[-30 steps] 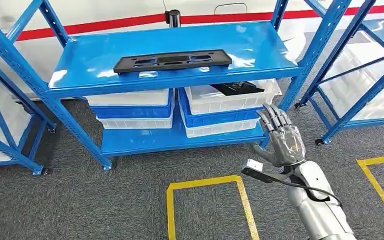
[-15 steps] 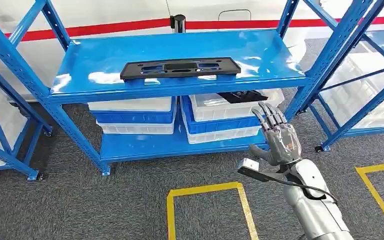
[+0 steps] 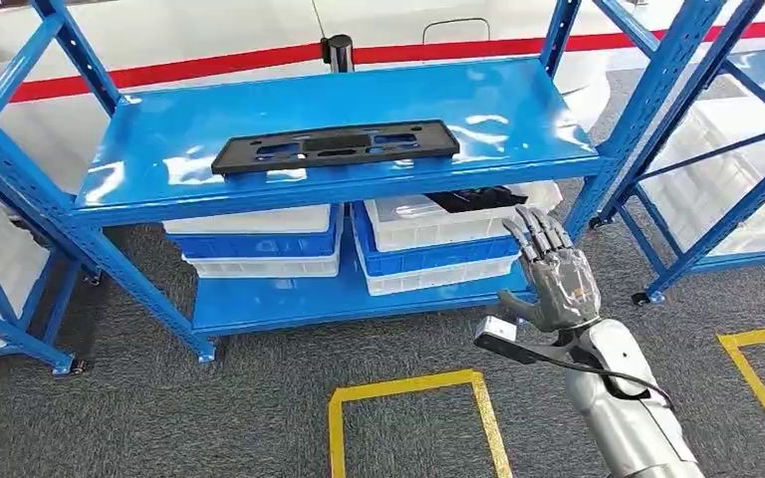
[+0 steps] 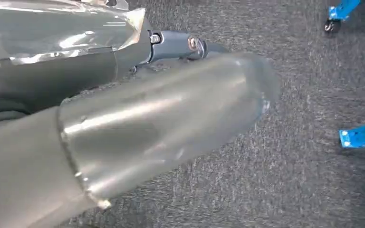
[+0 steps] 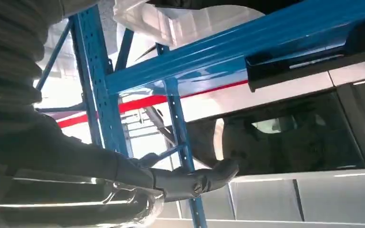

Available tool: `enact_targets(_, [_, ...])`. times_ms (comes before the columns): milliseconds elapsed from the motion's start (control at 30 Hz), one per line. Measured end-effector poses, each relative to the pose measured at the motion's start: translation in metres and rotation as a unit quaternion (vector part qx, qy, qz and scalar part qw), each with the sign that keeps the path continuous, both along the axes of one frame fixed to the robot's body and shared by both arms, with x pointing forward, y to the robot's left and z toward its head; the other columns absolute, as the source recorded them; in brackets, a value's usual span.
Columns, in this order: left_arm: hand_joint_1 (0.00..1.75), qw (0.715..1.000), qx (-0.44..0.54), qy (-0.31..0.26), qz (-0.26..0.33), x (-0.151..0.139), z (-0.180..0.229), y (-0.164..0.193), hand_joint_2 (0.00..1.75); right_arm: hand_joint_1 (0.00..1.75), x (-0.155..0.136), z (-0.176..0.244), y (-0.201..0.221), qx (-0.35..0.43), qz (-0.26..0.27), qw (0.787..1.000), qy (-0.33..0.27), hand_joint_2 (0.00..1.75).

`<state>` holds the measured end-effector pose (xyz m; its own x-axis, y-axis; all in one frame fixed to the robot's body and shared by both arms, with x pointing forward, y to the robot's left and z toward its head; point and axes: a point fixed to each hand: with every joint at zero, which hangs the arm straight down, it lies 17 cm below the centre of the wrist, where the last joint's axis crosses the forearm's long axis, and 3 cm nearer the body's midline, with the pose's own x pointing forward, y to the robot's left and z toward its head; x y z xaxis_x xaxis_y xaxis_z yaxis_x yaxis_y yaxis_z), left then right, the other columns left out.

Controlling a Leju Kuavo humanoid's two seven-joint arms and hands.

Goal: Take the parts from the cabinet and place them on the table.

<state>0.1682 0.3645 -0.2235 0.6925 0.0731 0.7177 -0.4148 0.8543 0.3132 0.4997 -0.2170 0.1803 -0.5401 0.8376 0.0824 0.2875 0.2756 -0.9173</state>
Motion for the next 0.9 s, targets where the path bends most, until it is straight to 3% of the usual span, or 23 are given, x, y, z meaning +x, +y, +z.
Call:
enact_targets(667, [0.0, 1.0, -0.001, 0.0, -0.012, 0.005, 0.0, -0.005, 0.0, 0.0, 0.002, 0.001, 0.009, -0.005, 0.009, 1.0, 0.001, 1.75])
enact_targets(900, [0.0, 1.0, 0.001, -0.001, -0.02, 0.011, 0.002, -0.005, 0.0, 0.0, 0.003, -0.003, 0.05, -0.017, 0.044, 0.999, 0.013, 1.75])
